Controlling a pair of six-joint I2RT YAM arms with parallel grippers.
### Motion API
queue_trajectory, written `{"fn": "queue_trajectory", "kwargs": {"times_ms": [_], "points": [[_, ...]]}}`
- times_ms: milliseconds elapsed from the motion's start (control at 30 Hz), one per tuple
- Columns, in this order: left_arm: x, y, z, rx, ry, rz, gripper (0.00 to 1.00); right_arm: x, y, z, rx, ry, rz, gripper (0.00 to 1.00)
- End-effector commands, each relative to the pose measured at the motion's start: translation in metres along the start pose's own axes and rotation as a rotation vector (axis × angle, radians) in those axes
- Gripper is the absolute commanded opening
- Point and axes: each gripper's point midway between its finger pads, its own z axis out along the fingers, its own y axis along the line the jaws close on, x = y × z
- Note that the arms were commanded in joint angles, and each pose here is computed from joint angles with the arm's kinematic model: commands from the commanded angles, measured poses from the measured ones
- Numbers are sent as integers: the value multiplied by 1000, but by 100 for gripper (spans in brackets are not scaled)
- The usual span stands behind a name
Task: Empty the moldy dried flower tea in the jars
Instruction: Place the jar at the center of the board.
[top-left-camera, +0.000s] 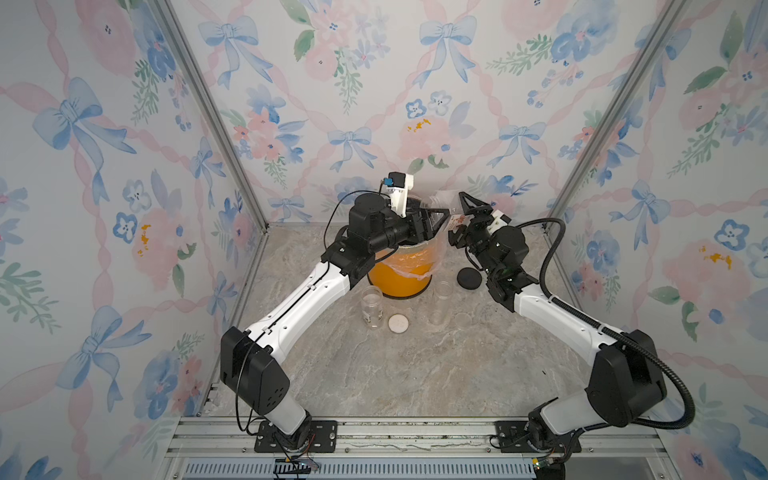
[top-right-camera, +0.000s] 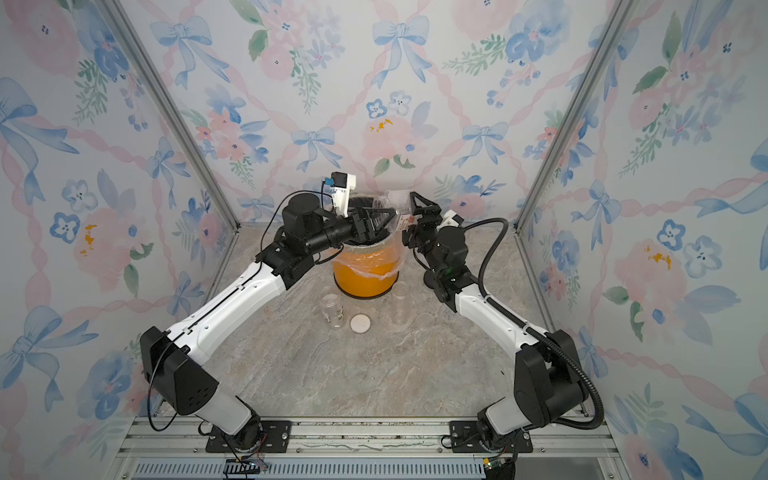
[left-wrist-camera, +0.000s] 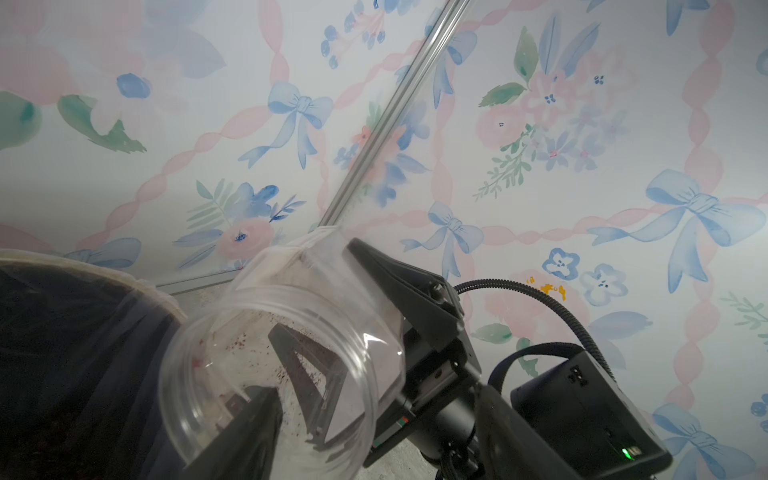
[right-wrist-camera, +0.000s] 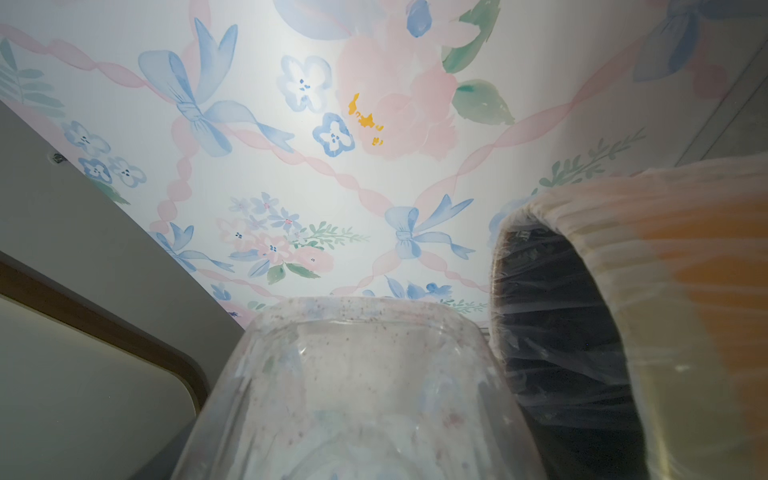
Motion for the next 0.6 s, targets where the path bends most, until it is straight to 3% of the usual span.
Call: {"fn": "queue_trajectory", "kwargs": {"times_ms": [0, 300, 567], "points": [[0, -4, 4, -13, 5, 26, 72, 5, 7, -9, -41, 5, 19, 51], [26, -12, 22, 0, 59, 5, 62, 8, 0, -26, -35, 7, 27, 52], [44, -23, 36, 6, 101, 2, 29, 7, -2, -47, -30, -2, 22, 55]]}}
